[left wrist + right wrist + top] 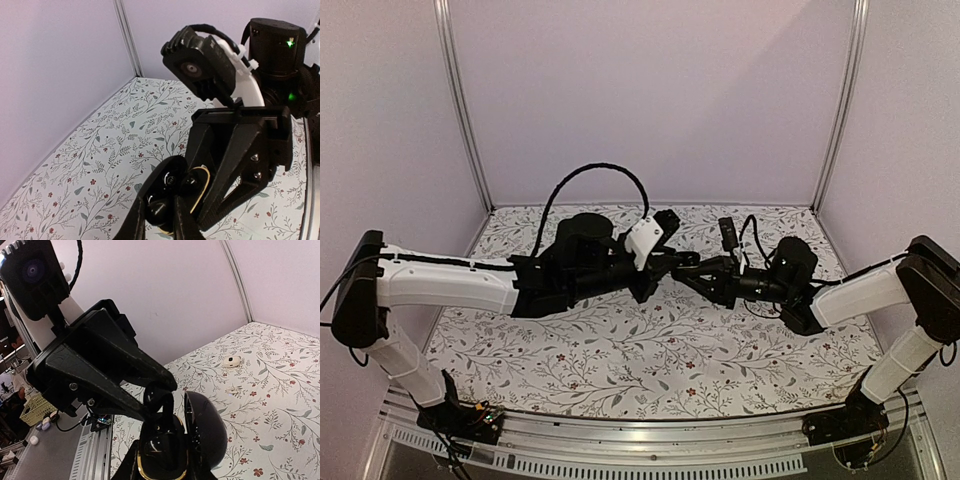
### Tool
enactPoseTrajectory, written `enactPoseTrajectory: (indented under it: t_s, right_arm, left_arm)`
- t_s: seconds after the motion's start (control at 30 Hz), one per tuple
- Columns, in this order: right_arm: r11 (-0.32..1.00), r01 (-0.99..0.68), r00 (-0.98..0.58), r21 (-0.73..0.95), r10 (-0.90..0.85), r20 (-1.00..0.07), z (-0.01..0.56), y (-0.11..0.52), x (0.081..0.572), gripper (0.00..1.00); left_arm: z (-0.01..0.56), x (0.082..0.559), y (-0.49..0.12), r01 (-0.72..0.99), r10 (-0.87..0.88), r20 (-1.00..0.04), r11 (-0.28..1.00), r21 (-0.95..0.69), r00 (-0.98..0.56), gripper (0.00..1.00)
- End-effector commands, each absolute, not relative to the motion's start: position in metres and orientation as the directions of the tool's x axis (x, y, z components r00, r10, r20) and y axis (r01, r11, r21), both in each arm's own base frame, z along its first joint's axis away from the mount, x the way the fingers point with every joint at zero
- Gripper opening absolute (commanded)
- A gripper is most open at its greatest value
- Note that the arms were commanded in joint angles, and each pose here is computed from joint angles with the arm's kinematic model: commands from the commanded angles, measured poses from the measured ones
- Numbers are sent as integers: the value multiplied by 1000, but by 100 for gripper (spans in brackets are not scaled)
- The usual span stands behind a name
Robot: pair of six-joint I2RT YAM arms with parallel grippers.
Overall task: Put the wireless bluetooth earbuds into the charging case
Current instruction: Close the charging case with the earbuds at the corner of the board.
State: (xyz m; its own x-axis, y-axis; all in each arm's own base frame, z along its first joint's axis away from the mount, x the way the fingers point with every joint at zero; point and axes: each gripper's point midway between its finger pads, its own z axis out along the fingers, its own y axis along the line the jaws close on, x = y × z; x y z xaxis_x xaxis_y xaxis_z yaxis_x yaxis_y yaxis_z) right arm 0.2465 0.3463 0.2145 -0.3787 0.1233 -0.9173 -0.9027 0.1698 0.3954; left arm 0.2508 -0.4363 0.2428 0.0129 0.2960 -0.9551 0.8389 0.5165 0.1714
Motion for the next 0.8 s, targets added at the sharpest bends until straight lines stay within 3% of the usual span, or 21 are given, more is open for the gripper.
enactPoseTrajectory:
  t_s: [0.0, 0.77]
  right_arm:
    - [207, -919, -303, 336, 174, -937, 236, 348, 261, 0]
    - [205, -941, -243, 268, 141, -960, 235, 347, 255, 0]
  left_arm:
    - [241, 231, -441, 866, 310, -950, 467, 180, 30, 7]
    - [261, 221, -439, 887, 260, -965, 436, 152, 38, 27]
